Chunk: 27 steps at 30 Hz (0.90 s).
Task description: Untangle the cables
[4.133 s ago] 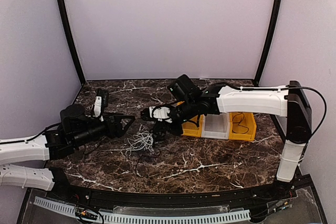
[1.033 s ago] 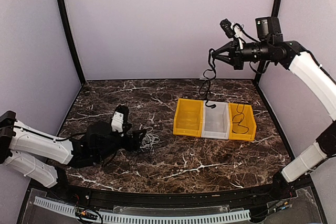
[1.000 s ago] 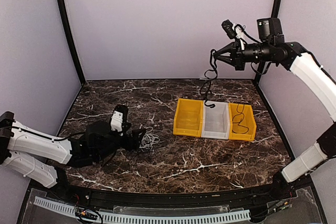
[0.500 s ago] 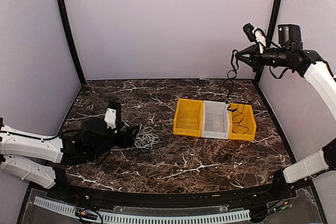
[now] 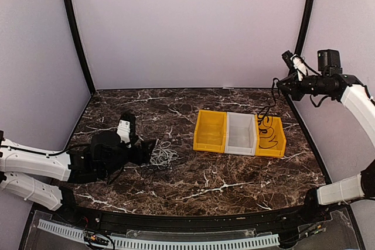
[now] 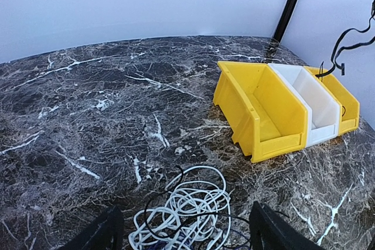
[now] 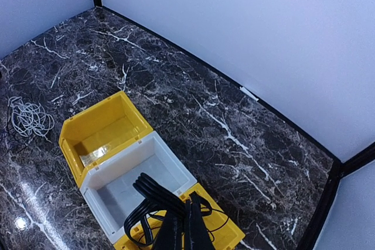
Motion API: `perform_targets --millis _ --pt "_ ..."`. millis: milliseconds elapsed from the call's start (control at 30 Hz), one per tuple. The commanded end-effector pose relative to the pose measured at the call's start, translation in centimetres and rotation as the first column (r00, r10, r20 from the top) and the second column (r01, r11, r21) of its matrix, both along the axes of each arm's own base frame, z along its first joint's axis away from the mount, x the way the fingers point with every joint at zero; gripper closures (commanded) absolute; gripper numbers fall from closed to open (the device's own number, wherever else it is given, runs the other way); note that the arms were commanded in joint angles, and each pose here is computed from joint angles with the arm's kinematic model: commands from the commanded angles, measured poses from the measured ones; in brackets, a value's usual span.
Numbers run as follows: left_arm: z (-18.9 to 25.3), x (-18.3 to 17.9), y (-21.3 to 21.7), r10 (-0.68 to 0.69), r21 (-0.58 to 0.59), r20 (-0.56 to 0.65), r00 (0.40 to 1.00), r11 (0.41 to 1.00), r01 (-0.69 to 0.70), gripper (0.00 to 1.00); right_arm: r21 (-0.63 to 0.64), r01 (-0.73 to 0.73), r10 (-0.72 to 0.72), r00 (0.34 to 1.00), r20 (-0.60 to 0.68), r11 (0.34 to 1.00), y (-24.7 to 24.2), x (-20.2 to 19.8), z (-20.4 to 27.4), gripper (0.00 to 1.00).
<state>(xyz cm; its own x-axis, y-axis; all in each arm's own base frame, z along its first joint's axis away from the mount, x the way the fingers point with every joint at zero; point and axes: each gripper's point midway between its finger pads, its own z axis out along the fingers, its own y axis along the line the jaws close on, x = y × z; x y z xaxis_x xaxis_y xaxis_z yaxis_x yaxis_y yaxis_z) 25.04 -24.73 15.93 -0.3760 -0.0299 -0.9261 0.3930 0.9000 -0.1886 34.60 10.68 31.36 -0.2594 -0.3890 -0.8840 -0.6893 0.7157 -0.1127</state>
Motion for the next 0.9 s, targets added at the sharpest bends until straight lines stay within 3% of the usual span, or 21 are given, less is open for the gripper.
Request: perform_targets --millis 0,400,867 --pt "0.7 0.1 -0.4 -0.012 0.006 0.01 1.0 1.0 0.012 0.23 -0.014 0.017 -0.017 1.0 0.0 1.0 -0.8 0.4 -2.1 1.0" --pt "-0.2 0.1 -0.3 -0.001 0.0 -0.008 1.0 1.0 0.001 0.23 -0.096 0.028 -0.046 0.98 -0.194 0.995 -2.6 0.5 -11.9 1.0" --pt "-1.3 0.1 -0.8 -0.01 0.005 -0.029 1.0 1.0 0.01 0.24 -0.23 0.015 -0.098 0.929 -0.356 0.973 -2.9 1.1 -20.2 1.0"
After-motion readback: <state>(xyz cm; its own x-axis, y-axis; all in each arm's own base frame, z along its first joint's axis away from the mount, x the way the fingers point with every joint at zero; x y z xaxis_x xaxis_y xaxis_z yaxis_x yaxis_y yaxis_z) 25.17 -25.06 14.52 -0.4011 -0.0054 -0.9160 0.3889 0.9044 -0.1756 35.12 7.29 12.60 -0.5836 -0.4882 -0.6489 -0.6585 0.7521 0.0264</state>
